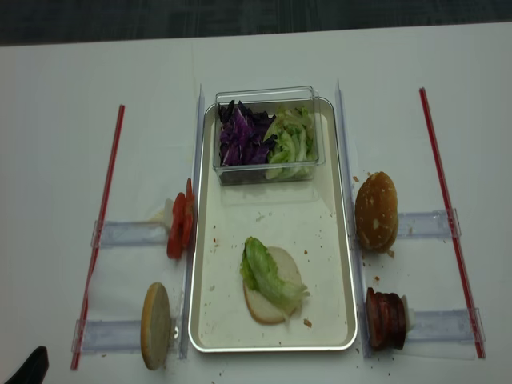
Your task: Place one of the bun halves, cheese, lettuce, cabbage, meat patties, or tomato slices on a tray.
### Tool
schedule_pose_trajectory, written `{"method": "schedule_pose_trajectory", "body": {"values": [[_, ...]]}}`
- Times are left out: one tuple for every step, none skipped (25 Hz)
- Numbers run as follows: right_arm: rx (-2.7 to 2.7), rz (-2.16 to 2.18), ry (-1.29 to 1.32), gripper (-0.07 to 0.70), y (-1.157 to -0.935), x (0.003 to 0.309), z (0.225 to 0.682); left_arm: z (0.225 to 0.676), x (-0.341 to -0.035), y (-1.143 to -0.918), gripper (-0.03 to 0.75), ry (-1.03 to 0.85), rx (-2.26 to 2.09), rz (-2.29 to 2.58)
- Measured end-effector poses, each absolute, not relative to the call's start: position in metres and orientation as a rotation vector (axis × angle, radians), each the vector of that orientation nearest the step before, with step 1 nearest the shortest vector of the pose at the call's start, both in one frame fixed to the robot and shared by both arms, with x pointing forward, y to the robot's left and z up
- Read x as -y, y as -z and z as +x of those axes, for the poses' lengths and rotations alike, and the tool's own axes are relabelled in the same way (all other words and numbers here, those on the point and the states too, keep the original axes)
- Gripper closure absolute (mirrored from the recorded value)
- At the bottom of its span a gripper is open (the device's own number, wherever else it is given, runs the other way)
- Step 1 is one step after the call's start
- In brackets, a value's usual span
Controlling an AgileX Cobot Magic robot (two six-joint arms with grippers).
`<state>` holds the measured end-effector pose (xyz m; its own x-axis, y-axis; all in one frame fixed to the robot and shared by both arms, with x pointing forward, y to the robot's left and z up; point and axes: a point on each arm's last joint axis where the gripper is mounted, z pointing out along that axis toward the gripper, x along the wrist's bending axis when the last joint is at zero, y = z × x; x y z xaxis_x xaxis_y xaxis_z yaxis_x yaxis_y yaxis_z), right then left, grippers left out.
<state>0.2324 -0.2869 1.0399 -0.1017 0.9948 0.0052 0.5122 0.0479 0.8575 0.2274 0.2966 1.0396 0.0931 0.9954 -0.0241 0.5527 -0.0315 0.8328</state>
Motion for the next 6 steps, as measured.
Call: {"method": "schedule_pose_trajectory", "body": {"values": [[-1.688,1.529,-0.961,0.164,-1.0399,0.2869,0.2324,0.2274,-0.2966,-1.0396,0.286,-0.801,-1.543,1.672],[-1.688,1.529,-0.961,0.164,-1.0399,0.2869,0.2324,0.2274,-0.2966,-1.0396,0.286,-0.801,-1.543,1.672],[-1.688,1.529,-0.961,0.164,-1.0399,0.2869,0.2324,0.2274,-0.2966,-1.0396,0.286,-0.801,-1.543,1.672],[-1.688,1.529,-0.961,0.164,-1.0399,0.2869,0.2324,0.2274,-0.2966,-1.0396,0.286,-0.801,-1.543,1.672],[-1.688,1.529,-0.961,0.164,-1.0399,0.2869,0.2324,0.2274,-0.2966,-1.0396,0.286,-0.801,-1.543,1.672],[-1.688,1.529,-0.961,0.164,-1.0399,0.2869,0.2324,0.2274,-0.2966,-1.0396,0.286,-0.801,-1.543,1.672]]}}
